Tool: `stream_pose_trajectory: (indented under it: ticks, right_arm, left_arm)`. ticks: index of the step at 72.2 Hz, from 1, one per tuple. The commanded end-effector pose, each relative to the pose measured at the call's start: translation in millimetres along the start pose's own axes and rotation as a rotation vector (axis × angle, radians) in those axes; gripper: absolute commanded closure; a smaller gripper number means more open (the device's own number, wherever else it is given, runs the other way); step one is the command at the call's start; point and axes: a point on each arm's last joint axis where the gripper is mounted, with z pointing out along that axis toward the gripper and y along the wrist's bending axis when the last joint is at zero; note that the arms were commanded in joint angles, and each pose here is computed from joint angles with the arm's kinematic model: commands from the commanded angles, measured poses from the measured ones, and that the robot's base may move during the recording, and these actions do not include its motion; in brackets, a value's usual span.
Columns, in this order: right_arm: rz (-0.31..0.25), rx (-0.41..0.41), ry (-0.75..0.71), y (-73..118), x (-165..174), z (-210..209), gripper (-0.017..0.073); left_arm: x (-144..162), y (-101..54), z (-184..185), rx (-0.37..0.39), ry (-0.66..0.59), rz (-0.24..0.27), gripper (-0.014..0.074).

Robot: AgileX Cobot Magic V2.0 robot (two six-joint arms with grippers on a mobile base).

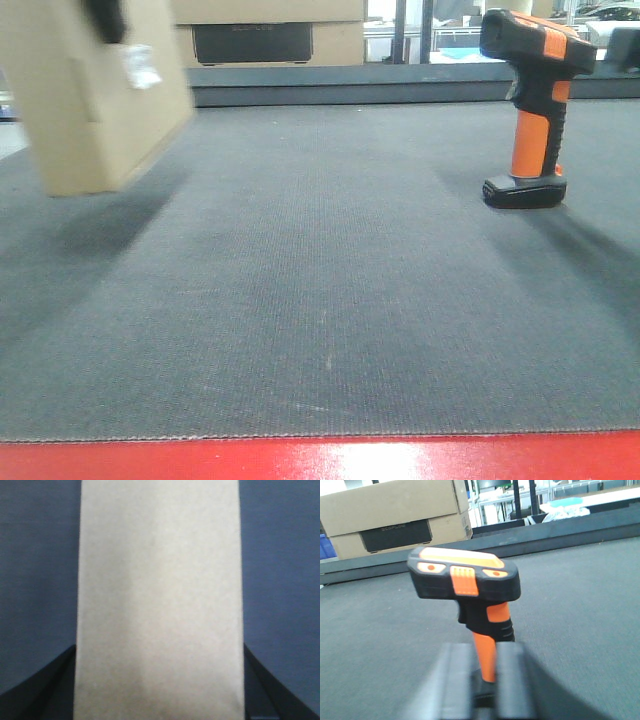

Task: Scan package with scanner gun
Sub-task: 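Lower the box back onto the table and open the left gripper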

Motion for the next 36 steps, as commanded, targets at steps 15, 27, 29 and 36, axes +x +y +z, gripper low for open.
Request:
stream_pose_trajectory:
  ticks: [15, 27, 29, 36]
  right_arm:
    - [0.021, -0.035, -0.029, 4.8, -29.3, -24.6, 0.0727]
    - [0.032, -0.045, 0.018, 6.2, -35.9, -37.3, 0.0727]
    - [0.032, -0.045, 0.025, 6.3, -36.0, -38.3, 0.0727]
    - [0.034, -0.048, 0.033, 6.5, -37.4, -41.2, 0.0727]
  left_arm:
    - [-1.5, 54.8, 9.5, -0.056, -0.017, -0.005, 0.0705]
    - [2.3, 58.5, 26.3, -0.061, 0.019, 0.029, 0.0705]
    - [2.3, 58.5, 28.2, -0.061, 0.022, 0.039, 0.0705]
    - [3.6, 59.6, 39.9, -0.072, 0.051, 0.045, 0.0705]
